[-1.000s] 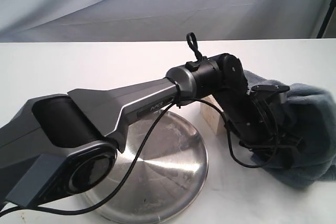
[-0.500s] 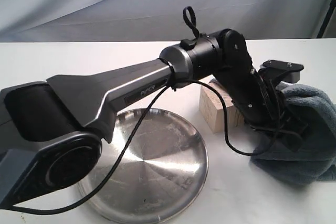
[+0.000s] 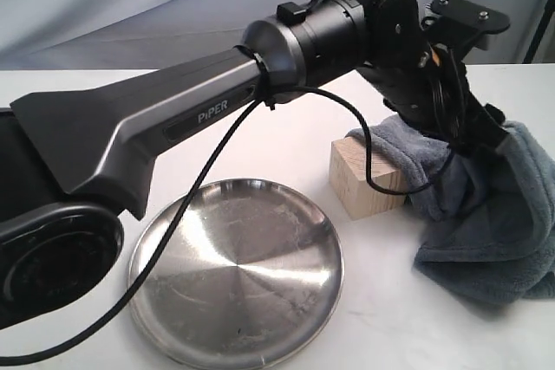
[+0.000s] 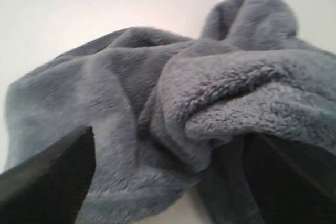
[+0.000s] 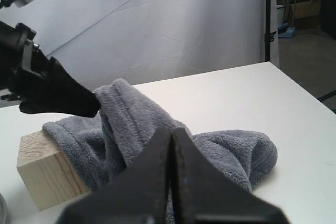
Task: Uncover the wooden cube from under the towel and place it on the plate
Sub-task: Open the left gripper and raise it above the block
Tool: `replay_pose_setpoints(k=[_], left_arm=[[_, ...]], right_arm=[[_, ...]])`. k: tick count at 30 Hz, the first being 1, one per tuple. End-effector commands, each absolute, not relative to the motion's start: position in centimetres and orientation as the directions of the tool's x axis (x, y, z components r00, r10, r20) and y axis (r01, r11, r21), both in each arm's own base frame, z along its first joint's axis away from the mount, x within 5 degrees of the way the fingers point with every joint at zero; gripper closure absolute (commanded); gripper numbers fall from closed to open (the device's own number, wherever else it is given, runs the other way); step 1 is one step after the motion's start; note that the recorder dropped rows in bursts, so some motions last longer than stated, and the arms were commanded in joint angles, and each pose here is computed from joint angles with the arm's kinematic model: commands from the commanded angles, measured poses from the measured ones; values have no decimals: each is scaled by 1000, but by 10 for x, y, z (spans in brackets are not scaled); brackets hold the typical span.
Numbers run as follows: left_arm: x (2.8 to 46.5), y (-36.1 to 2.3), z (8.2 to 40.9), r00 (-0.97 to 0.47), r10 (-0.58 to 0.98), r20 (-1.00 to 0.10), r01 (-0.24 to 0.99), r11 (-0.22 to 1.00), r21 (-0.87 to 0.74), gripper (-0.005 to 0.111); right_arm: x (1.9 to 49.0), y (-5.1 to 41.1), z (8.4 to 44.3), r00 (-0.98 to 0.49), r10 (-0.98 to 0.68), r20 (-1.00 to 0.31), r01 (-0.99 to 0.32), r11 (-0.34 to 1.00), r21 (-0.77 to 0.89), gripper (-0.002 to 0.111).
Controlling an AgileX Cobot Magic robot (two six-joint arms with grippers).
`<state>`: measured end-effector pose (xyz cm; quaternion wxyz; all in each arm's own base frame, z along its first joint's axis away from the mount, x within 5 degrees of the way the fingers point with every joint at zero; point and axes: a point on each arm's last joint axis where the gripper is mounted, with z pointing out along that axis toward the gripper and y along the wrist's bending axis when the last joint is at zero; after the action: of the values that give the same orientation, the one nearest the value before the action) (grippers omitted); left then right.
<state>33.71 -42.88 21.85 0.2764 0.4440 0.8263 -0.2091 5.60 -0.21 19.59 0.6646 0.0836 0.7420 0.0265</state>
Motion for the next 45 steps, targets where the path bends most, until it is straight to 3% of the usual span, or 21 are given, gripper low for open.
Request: replay_pose_setpoints(k=[1, 5, 10, 22, 26, 33, 38, 40, 45], left_arm=[[348, -406, 219, -695, 491, -525, 637, 760, -133, 25], [366, -386, 217, -847, 279, -453, 416, 878, -236, 16], [375, -378, 216, -921, 166, -352, 311, 857, -411, 17], [375, -392, 190, -974, 81, -213, 192, 794, -577, 18], [377, -393, 189, -970, 69, -233, 196, 788, -584, 19], [381, -395, 177, -970, 54, -239, 188, 789, -585, 68], [382, -398, 155, -979, 53, -196, 160, 798, -581, 96], [381, -398, 154, -979, 56, -195, 162, 797, -581, 105], [381, -398, 154, -974, 78, -211, 188, 795, -577, 107]], right_arm=[[56, -2, 195, -103, 154, -983, 87, 986, 145, 108], [56, -2, 195, -103, 154, -983, 87, 986, 145, 108], [56, -2, 195, -103, 154, -983, 87, 986, 145, 108], [56, -2, 195, -103, 154, -983, 87, 986, 145, 108], [56, -2, 195, -103, 154, -983, 87, 986, 145, 108], [56, -2, 195, -103, 154, -983, 87, 986, 145, 108], [56, -2, 195, -103, 154, -983, 87, 986, 145, 108], [56, -2, 195, -103, 154, -983, 87, 986, 145, 108], [56, -2, 195, -103, 154, -983, 87, 986, 145, 108]])
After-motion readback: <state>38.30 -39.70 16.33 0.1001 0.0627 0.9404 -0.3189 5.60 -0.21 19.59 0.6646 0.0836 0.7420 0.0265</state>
